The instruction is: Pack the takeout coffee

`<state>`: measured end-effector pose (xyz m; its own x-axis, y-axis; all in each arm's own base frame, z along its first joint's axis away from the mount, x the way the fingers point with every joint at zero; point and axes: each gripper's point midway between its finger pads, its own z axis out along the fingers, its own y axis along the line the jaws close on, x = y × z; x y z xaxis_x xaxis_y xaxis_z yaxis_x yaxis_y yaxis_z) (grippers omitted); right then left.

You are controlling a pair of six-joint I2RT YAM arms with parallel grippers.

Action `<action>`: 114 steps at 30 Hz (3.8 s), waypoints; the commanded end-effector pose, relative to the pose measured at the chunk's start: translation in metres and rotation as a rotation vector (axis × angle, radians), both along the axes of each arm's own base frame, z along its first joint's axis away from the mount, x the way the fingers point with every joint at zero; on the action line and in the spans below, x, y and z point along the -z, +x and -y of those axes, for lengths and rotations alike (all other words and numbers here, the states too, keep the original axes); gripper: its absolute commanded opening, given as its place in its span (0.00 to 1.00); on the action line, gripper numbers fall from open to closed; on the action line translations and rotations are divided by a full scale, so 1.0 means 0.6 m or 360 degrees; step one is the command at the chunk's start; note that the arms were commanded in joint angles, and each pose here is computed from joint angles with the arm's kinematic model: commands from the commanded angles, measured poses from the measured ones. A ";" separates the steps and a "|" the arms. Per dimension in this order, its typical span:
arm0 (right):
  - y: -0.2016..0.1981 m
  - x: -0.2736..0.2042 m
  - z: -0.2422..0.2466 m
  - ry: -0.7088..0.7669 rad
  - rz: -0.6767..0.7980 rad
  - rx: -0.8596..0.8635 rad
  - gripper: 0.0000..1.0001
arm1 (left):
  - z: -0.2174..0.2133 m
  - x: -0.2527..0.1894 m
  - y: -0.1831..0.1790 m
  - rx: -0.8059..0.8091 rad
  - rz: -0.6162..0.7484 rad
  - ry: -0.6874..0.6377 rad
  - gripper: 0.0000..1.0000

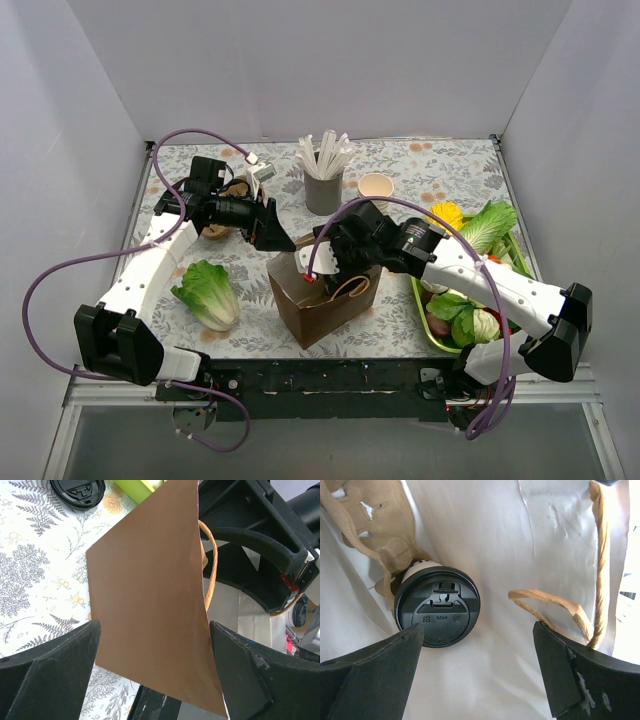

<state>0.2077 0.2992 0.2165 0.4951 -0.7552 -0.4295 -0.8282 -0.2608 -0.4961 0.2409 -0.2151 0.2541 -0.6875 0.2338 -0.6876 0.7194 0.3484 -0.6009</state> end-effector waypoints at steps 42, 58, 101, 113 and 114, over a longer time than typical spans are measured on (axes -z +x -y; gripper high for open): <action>0.406 -0.258 0.063 0.1393 -0.0525 0.1176 0.62 | -0.068 -0.189 0.236 -0.0937 0.0872 0.0077 0.88; 0.533 -0.150 0.064 0.1591 -0.1010 0.1215 0.48 | -0.110 -0.134 0.267 -0.0877 0.0800 0.0249 0.88; 0.570 -0.073 0.027 0.1586 -0.1202 0.1232 0.09 | -0.122 -0.106 0.256 -0.0863 0.0761 0.0241 0.89; 0.516 -0.229 0.021 0.1751 -0.1098 0.0942 0.01 | -0.116 -0.121 0.248 -0.0833 0.0762 0.0210 0.89; 0.508 -0.243 0.021 0.1762 -0.1087 0.0925 0.01 | -0.116 -0.121 0.249 -0.0831 0.0760 0.0209 0.89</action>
<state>0.5383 0.2847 0.2561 -0.5049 0.0391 -0.8623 -0.7311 0.5116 0.4514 0.3978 -0.1453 0.2985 -0.4279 0.0603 -0.9018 0.5805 0.7831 -0.2231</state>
